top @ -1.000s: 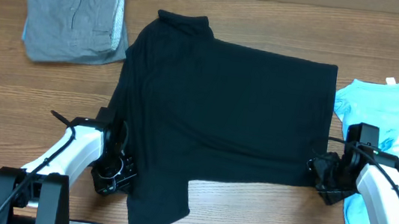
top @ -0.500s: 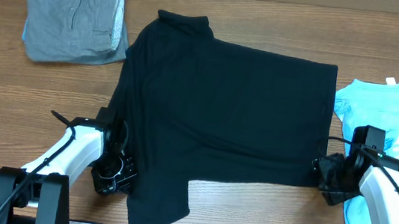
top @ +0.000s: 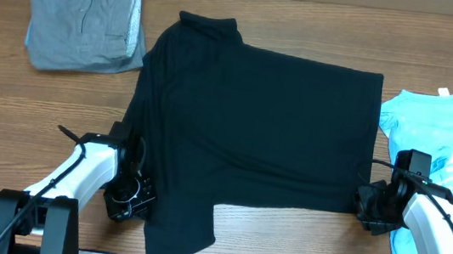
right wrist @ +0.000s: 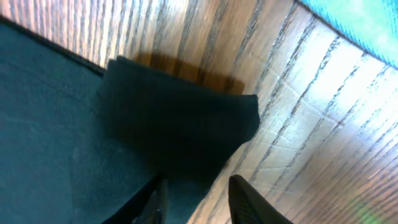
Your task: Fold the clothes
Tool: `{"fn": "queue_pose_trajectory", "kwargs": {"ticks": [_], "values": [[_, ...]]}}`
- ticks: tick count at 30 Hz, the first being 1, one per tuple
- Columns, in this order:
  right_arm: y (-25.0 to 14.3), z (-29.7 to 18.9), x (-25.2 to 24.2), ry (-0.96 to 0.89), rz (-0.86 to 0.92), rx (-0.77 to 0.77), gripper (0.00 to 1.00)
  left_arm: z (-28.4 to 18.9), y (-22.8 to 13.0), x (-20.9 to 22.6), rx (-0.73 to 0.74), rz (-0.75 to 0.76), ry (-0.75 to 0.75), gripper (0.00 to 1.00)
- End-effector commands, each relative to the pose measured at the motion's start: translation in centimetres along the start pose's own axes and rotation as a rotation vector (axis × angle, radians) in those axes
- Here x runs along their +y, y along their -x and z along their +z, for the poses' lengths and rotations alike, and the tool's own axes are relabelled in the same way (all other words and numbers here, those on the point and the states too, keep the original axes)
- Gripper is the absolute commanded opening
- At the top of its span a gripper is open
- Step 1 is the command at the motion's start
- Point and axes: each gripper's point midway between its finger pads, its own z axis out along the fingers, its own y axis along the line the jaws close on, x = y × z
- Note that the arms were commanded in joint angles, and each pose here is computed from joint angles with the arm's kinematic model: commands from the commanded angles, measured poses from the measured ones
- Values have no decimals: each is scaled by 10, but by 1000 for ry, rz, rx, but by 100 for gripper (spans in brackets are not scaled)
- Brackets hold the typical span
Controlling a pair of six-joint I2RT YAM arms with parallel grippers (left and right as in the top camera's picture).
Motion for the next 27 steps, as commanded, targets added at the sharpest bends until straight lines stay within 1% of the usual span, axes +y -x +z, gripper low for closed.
{"fn": "queue_pose_trajectory", "kwargs": {"ticks": [1,17,19,23,25,27], "values": [[2,1,-1,-2,9,-11,34,1,-1,1,6,27,12,4],[-4,9,-12,-30,12,6,37,1,0,-1,3,48,6,4],[-3,10,-11,-28,11,2,48,1,0,-1,1,49,5,4],[2,10,-6,-6,9,-17,49,1,0,-1,0,57,5,4],[4,10,-3,3,7,-25,52,1,1,-1,-1,65,5,4],[5,10,-3,3,7,-30,52,1,1,-1,-2,68,4,4]]}}
